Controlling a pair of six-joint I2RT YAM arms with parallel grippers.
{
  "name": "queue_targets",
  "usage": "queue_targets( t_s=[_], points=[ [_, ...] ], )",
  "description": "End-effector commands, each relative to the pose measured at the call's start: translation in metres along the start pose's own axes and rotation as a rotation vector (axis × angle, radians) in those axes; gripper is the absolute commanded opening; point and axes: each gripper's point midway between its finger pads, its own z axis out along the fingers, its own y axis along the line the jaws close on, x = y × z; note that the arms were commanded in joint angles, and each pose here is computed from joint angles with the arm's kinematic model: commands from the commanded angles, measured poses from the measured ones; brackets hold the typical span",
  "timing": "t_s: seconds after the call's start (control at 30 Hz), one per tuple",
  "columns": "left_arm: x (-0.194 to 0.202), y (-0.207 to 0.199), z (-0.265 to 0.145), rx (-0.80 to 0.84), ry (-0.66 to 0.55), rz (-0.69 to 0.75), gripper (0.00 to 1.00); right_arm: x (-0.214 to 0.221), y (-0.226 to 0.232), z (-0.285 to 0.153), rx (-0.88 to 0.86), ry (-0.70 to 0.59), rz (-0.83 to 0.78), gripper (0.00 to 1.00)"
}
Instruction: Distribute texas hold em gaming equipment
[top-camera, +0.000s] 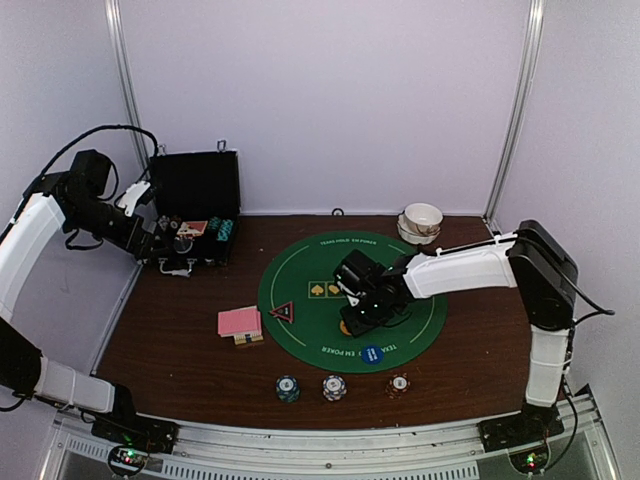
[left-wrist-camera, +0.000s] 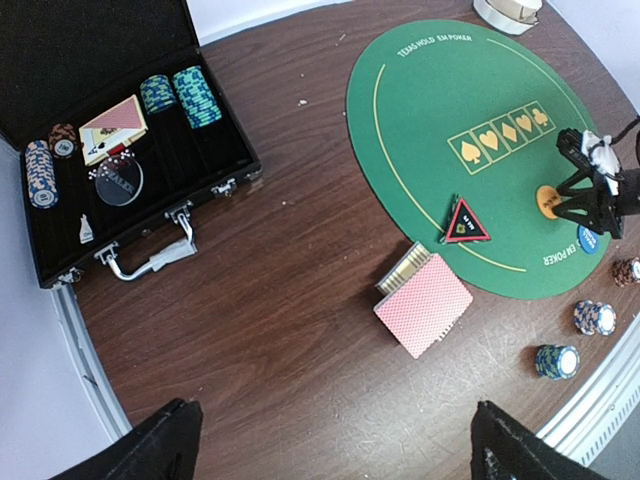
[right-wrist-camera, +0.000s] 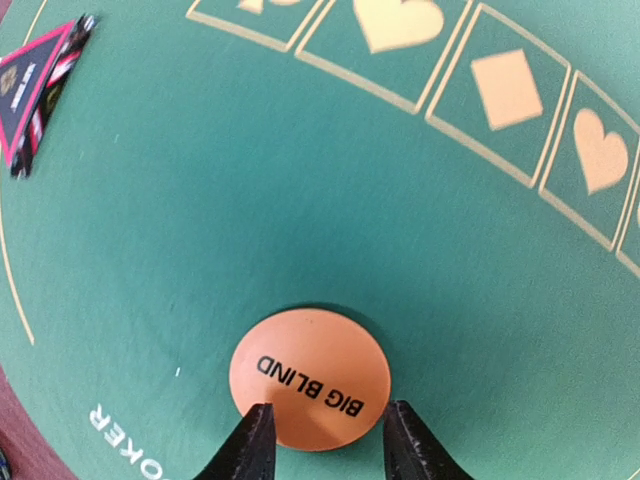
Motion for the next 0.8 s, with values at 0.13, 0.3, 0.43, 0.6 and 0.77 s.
queue_targets(
  t_s=[0.13, 0.3, 0.43, 0.6, 0.77],
  points=[
    [-0.012, -0.002, -0.011, -0.008, -0.035, 0.011, 0.98, -0.031, -0.024, 0.017, 0.059, -0.007, 0.005, 0.59],
    [-0.01, -0.002, -0.012, -0.01, -0.032, 0.014, 0.98, -0.029, -0.017, 0.013, 0.022, -0.008, 0.014, 0.74],
    [-0.009, -0.002, -0.011, -0.011, -0.027, 0.013, 0.97, -0.018, -0.014, 0.007, 0.003, -0.013, 0.031, 0.75],
    [-0.009, -0.003, -0.01, -0.002, -0.026, 0.013, 0.98, -0.01, -0.001, 0.003, -0.054, -0.023, 0.041, 0.74],
    [-0.011, -0.002, -0.01, -0.001, -0.028, 0.007, 0.97, -0.007, 0.0, 0.01, -0.049, -0.001, 0.045, 0.72]
  ],
)
